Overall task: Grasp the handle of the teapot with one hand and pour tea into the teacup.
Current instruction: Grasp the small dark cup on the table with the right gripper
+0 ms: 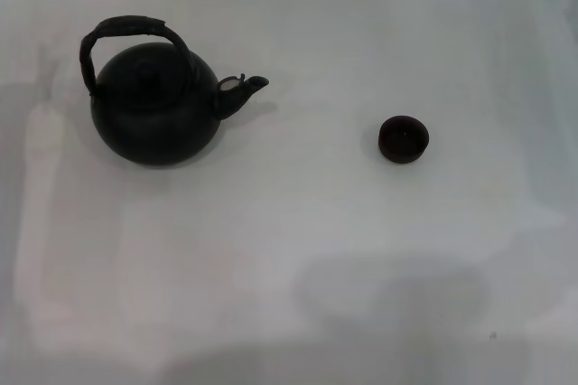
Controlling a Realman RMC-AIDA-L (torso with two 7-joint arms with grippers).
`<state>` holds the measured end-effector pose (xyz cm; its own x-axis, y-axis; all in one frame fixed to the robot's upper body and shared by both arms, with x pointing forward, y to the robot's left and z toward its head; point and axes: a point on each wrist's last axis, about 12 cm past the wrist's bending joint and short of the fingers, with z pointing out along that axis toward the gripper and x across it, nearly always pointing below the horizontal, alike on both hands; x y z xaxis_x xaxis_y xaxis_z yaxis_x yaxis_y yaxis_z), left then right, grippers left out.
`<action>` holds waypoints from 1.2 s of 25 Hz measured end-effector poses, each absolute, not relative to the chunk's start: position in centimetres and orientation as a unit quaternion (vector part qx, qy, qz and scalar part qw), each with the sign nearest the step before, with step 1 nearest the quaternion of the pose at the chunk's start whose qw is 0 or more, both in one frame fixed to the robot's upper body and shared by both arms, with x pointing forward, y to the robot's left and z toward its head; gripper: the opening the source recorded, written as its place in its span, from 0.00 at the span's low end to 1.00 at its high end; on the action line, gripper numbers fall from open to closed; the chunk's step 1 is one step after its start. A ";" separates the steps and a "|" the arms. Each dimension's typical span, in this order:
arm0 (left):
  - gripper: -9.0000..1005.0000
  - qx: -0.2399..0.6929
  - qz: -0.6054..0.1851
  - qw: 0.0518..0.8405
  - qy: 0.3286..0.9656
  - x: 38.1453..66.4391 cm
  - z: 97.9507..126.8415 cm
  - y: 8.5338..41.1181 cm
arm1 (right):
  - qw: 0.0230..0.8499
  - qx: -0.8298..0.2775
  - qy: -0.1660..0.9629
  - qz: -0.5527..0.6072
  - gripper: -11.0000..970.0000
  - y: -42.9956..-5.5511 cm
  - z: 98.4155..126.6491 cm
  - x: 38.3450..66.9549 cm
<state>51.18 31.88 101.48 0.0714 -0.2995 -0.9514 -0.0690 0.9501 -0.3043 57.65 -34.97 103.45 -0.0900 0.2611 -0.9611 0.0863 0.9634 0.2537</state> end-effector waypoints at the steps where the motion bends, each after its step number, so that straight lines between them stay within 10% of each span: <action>1: 0.85 -0.136 -0.080 0.719 0.677 51.2 101.5 31.9 | 0.664 0.116 0.736 0.067 0.86 -34.9 103.4 57.6; 30: 0.84 -0.151 -0.070 0.709 0.686 49.4 100.5 32.5 | 0.642 0.071 0.747 0.155 0.86 -35.2 105.0 58.5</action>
